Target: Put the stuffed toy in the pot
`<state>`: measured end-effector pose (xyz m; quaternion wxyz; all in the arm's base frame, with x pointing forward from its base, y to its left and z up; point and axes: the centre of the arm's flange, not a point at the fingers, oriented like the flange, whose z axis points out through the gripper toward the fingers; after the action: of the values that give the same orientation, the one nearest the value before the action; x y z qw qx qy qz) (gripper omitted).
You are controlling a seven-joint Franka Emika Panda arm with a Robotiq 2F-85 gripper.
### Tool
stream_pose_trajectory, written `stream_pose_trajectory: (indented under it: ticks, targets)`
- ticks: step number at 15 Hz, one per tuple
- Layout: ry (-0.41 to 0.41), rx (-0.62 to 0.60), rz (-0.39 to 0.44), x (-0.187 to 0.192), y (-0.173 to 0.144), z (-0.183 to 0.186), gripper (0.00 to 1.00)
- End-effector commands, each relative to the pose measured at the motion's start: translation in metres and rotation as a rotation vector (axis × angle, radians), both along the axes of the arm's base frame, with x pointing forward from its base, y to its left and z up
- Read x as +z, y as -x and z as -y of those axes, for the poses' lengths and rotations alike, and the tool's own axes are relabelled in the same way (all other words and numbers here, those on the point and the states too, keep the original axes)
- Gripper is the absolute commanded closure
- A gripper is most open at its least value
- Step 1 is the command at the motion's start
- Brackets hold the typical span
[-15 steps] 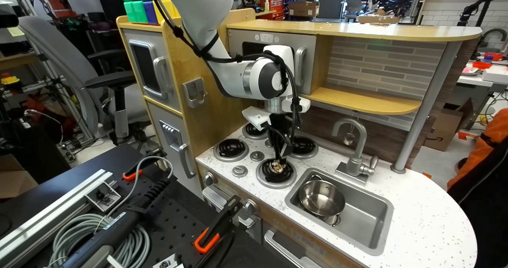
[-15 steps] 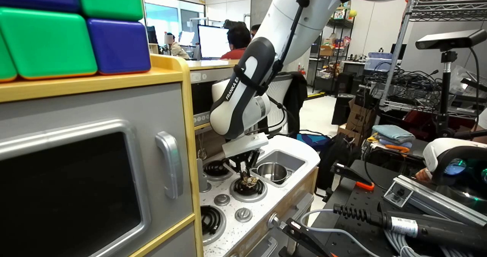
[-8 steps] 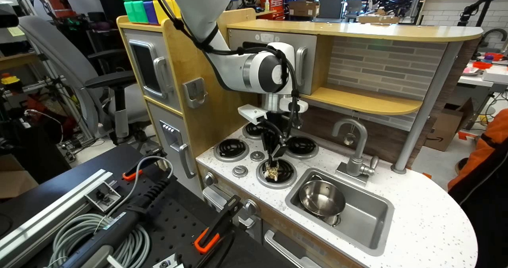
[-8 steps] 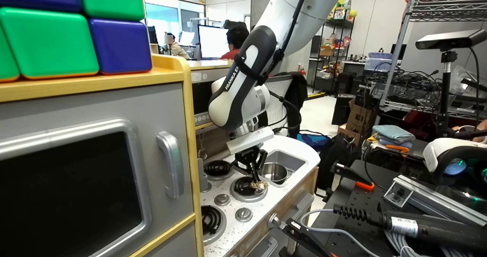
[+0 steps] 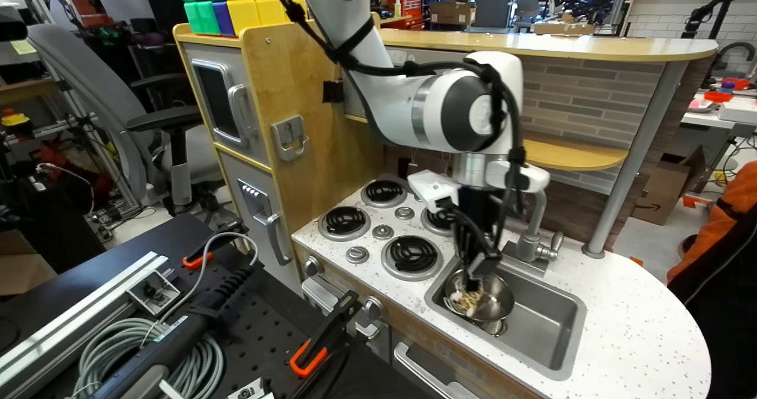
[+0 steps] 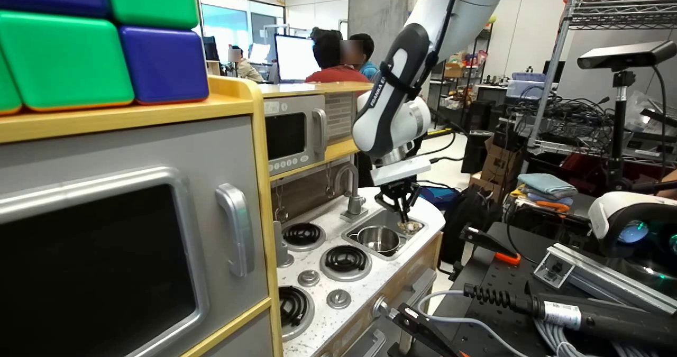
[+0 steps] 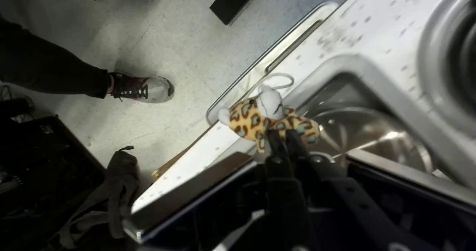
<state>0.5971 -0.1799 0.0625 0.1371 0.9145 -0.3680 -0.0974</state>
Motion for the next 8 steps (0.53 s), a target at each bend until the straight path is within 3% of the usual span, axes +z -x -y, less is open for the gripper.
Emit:
stream_pose_trajectory:
  ticks: [1,4,8]
  targets:
    - [0.024,-0.132,0.065,0.003,-0.002,0.06,0.98]
    - [0.024,-0.174,0.102,0.001,-0.014,0.072,0.98]
    - [0.015,-0.221,0.155,-0.001,-0.054,0.054,0.98]
